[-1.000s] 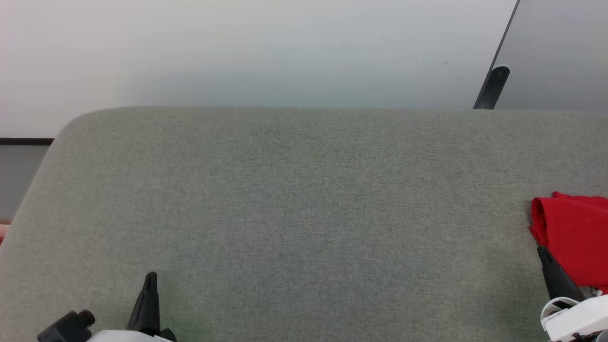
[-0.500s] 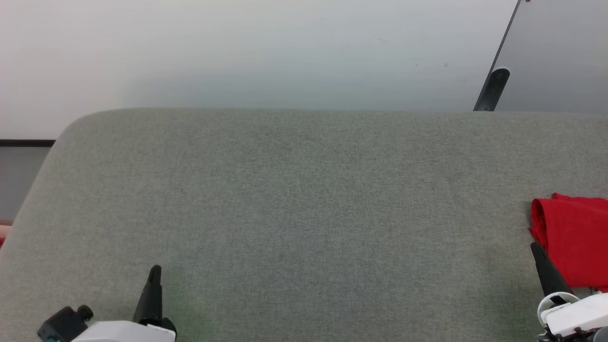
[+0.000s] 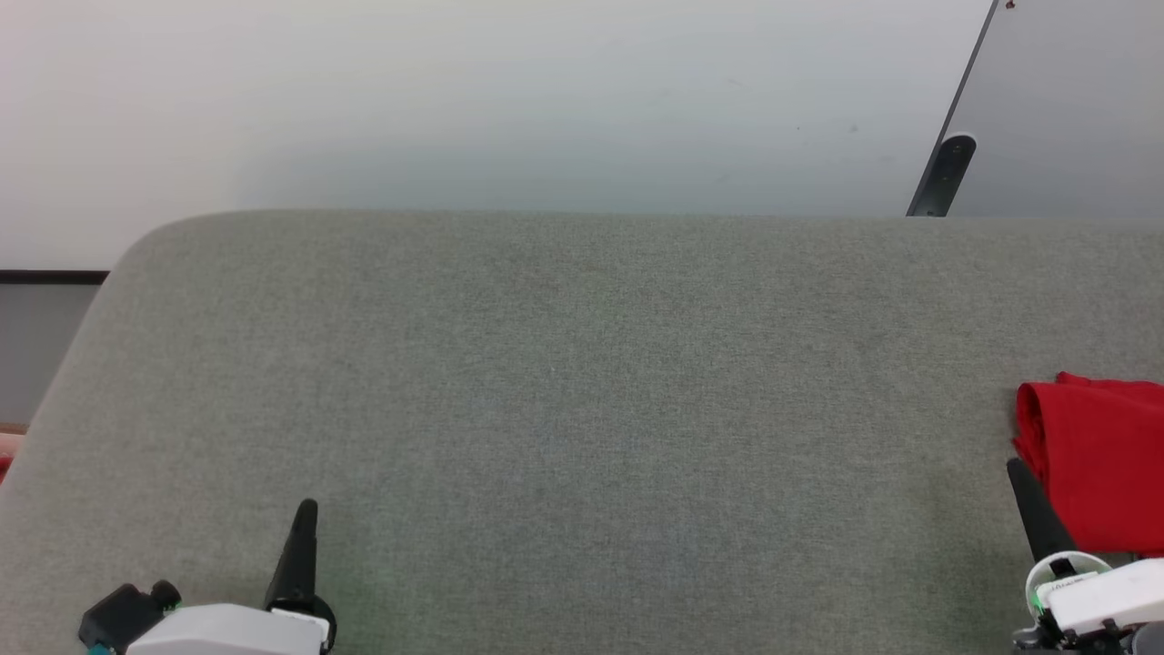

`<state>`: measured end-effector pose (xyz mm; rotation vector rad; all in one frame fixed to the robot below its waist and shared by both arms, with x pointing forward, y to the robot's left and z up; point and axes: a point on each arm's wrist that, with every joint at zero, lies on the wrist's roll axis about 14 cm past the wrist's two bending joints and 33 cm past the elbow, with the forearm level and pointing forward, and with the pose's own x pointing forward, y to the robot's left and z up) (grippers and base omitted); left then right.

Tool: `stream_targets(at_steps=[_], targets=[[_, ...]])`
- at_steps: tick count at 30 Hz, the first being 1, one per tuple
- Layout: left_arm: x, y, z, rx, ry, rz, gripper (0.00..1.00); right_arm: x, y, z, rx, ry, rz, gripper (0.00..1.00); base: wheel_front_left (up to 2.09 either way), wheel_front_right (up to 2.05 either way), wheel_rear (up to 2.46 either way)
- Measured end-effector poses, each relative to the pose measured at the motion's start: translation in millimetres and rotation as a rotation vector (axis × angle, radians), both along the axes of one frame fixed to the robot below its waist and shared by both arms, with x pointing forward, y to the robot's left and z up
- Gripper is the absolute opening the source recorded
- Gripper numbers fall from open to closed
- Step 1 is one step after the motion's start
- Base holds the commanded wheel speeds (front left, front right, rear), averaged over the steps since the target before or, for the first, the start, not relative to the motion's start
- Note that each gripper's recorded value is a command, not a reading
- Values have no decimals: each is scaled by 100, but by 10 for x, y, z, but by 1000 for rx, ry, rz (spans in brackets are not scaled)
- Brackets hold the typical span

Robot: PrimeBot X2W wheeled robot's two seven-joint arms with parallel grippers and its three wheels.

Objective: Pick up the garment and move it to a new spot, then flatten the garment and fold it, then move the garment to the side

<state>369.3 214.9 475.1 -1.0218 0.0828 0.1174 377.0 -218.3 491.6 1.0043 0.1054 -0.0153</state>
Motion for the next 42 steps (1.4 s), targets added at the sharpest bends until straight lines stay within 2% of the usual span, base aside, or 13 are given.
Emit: stream_targets(at_steps=[42], targets=[[138,-111,178,-377,-76,-11,0,82,120,95,389,-55,-48,0,0,0,0]])
